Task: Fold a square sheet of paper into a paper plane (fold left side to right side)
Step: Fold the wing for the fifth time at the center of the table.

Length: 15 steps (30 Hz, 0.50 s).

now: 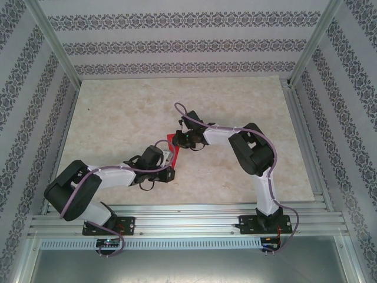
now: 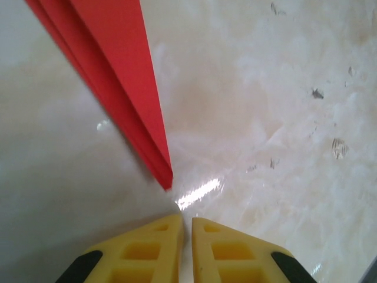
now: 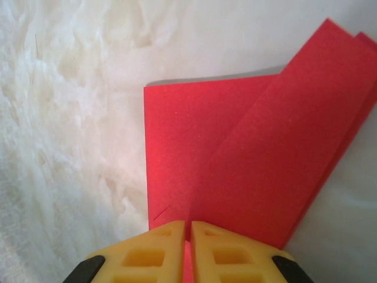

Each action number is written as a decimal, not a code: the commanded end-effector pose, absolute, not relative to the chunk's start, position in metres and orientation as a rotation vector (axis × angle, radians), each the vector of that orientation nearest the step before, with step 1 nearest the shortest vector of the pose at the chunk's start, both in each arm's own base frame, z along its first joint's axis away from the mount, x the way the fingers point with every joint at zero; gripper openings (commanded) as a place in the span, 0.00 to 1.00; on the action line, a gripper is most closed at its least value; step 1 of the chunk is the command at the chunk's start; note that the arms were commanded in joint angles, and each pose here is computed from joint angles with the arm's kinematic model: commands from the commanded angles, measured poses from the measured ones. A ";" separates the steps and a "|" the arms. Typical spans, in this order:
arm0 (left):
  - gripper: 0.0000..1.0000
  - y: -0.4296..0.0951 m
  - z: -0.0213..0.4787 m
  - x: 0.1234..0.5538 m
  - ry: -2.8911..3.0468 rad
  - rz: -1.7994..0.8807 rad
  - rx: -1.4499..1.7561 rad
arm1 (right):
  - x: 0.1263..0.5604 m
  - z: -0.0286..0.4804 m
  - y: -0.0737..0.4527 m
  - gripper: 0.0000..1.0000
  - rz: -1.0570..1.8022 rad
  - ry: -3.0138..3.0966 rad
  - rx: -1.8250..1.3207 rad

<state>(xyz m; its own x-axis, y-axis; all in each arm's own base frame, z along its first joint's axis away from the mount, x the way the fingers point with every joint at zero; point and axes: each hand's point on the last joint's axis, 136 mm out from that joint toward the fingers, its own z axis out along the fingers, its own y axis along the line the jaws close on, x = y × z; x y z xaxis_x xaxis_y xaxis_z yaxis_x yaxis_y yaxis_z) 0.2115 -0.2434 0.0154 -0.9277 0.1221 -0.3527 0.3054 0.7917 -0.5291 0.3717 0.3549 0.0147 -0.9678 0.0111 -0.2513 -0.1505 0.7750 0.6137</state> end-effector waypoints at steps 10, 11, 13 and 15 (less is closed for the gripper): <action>0.24 -0.210 0.063 0.204 2.750 -0.914 0.149 | 0.392 0.029 0.336 0.14 0.904 2.660 -0.084; 0.25 -0.205 0.072 0.214 2.716 -0.943 0.102 | 0.393 0.038 0.336 0.15 0.910 2.643 -0.088; 0.27 -0.193 0.088 0.234 2.649 -1.003 0.004 | 0.396 0.056 0.333 0.18 0.899 2.611 -0.095; 0.34 -0.180 0.098 0.251 2.597 -1.039 -0.091 | 0.397 0.071 0.326 0.21 0.856 2.593 -0.099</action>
